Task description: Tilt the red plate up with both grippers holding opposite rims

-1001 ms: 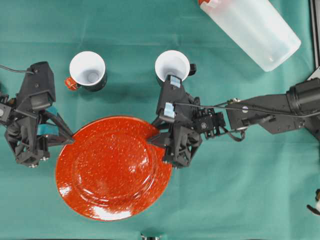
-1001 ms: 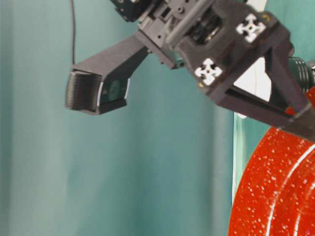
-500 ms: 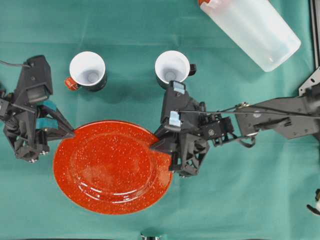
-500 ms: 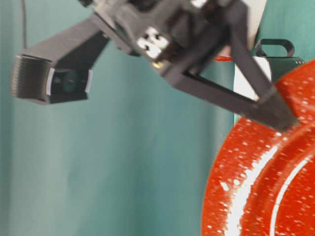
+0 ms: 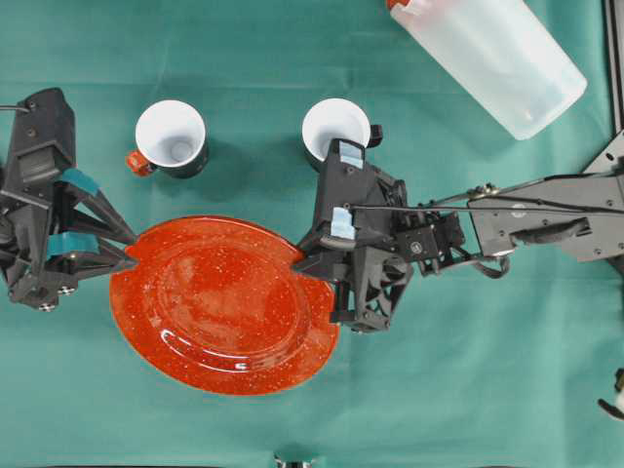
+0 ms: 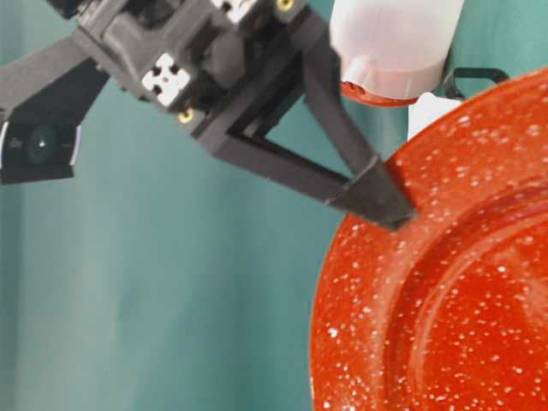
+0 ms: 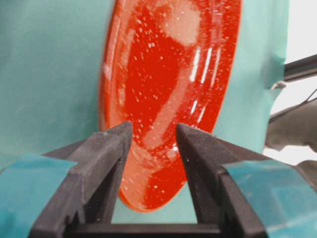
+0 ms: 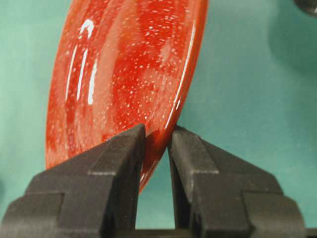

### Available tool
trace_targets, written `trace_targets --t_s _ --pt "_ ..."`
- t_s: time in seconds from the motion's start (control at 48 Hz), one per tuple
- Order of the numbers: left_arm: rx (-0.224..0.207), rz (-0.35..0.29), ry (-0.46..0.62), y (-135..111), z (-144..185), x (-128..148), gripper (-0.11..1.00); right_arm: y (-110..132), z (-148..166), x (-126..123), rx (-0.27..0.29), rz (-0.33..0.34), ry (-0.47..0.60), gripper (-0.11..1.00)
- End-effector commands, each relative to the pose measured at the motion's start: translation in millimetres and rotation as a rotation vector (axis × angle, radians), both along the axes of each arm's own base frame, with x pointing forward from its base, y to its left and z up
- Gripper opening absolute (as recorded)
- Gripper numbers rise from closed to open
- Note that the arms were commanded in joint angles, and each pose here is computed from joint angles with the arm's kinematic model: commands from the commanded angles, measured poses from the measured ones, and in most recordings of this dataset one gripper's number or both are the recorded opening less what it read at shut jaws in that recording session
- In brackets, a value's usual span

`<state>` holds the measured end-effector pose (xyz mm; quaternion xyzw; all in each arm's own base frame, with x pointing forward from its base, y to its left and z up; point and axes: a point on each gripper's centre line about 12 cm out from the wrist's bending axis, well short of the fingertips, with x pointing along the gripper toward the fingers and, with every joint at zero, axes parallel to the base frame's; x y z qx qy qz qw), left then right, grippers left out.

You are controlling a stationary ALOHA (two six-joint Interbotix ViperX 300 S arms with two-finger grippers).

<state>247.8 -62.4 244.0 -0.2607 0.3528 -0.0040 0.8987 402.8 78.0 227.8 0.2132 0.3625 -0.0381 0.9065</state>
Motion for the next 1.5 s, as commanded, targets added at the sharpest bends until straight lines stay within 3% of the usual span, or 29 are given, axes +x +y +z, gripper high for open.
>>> trace_targets --t_s 0.0,0.313,0.375,0.5,0.605,0.75,0.917,1.167,1.251,1.313,1.48 --pt "0.002 0.000 -0.037 0.1 12.4 7.0 0.49 -1.7 25.7 4.0 -0.010 0.001 -0.056 0.18" --pt "0.021 -0.009 -0.038 1.7 14.9 7.1 0.54 -5.1 29.2 3.3 -0.038 -0.010 -0.018 0.18" --pt "0.020 -0.007 -0.014 1.6 12.7 5.4 0.60 -5.9 30.3 2.9 -0.047 -0.012 -0.011 0.18" --pt "0.023 -0.004 0.061 1.1 4.7 -0.2 0.86 -8.0 35.2 1.2 -0.068 -0.015 -0.004 0.18" --pt "0.022 0.001 0.112 -0.3 -5.6 -2.6 0.97 -8.9 41.4 0.8 -0.077 -0.014 -0.016 0.18" --pt "0.035 0.002 0.168 -0.8 -32.6 -0.6 0.97 -9.2 49.3 2.2 -0.082 -0.012 -0.038 0.18" --pt "0.020 -0.002 0.087 -5.1 -47.8 15.8 0.97 -8.9 55.6 4.9 -0.085 -0.009 -0.059 0.18" --pt "0.031 -0.014 0.065 -6.1 -69.8 20.3 0.97 -9.0 57.0 5.3 -0.087 -0.010 -0.059 0.18" --pt "0.043 -0.033 0.016 -6.3 -65.8 21.1 0.93 -9.1 56.9 5.2 -0.087 -0.011 -0.058 0.18" --pt "0.056 -0.048 -0.010 -6.2 -63.5 20.9 0.83 -9.1 56.2 5.4 -0.088 -0.011 -0.056 0.18" --pt "0.073 -0.066 -0.042 -5.5 -57.8 18.2 0.34 -11.3 56.2 5.0 -0.088 -0.018 -0.051 0.18"
